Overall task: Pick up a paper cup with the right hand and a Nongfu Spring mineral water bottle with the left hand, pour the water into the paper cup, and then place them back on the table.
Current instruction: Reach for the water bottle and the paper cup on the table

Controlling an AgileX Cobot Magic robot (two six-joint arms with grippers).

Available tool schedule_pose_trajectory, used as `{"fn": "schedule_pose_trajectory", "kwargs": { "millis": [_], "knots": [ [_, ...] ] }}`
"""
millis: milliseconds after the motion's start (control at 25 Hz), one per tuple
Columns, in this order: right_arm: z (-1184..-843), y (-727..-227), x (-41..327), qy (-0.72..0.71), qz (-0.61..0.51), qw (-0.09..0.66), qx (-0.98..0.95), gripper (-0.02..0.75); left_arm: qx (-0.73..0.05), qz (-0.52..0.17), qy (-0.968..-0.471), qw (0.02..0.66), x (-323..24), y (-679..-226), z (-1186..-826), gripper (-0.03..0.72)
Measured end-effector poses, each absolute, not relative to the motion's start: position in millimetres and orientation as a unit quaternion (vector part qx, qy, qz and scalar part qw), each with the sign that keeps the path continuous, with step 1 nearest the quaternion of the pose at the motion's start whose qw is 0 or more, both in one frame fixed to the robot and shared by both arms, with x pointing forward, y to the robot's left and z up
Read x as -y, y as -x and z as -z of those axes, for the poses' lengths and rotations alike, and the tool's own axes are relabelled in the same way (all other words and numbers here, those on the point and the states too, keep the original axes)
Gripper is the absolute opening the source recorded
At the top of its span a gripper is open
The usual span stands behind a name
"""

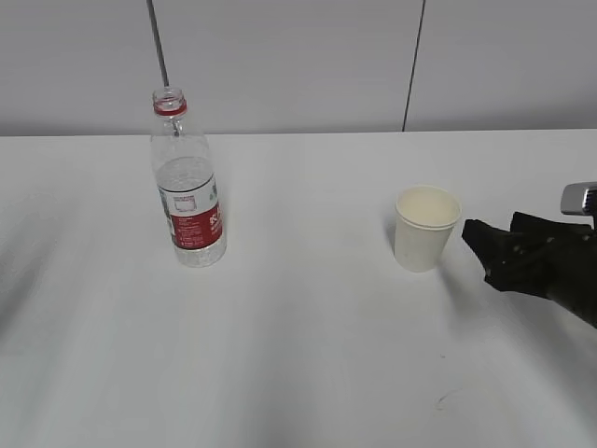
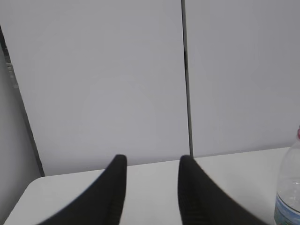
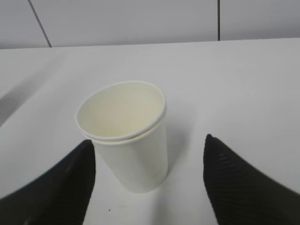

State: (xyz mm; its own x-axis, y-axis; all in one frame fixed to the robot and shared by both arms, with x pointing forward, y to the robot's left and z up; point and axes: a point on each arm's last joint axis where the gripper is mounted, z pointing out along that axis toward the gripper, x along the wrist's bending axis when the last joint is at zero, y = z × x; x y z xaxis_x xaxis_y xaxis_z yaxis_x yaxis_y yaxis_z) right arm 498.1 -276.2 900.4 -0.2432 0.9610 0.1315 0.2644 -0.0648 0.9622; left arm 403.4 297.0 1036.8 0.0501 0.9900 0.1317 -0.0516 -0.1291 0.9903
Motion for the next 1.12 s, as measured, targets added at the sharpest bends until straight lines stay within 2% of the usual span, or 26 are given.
{"fn": "schedule_pose_trajectory", "kwargs": {
  "millis": [80,240,360,1120],
  "knots": [
    [-895.5,-498.6,276.1,-0.519,-0.513,0.331,-0.599,0.549,-0.441,-0.530,-0.533,0.491,-297.0,-403.4,-1036.8,0.240],
    [-886.9,-498.3,273.5,-0.516,-0.509,0.315,-0.613,0.645,-0.440,-0.530,-0.533,0.491,-296.9,-403.4,-1036.8,0.240],
    [-880.1,-501.2,272.6,-0.517,-0.505,0.306,-0.620,0.666,-0.439,-0.530,-0.534,0.491,-296.9,-403.4,-1036.8,0.240],
    [-839.8,-569.6,263.0,-0.468,-0.527,0.285,-0.649,0.668,-0.438,-0.530,-0.536,0.490,-296.6,-403.4,-1036.7,0.240]
  ]
}}
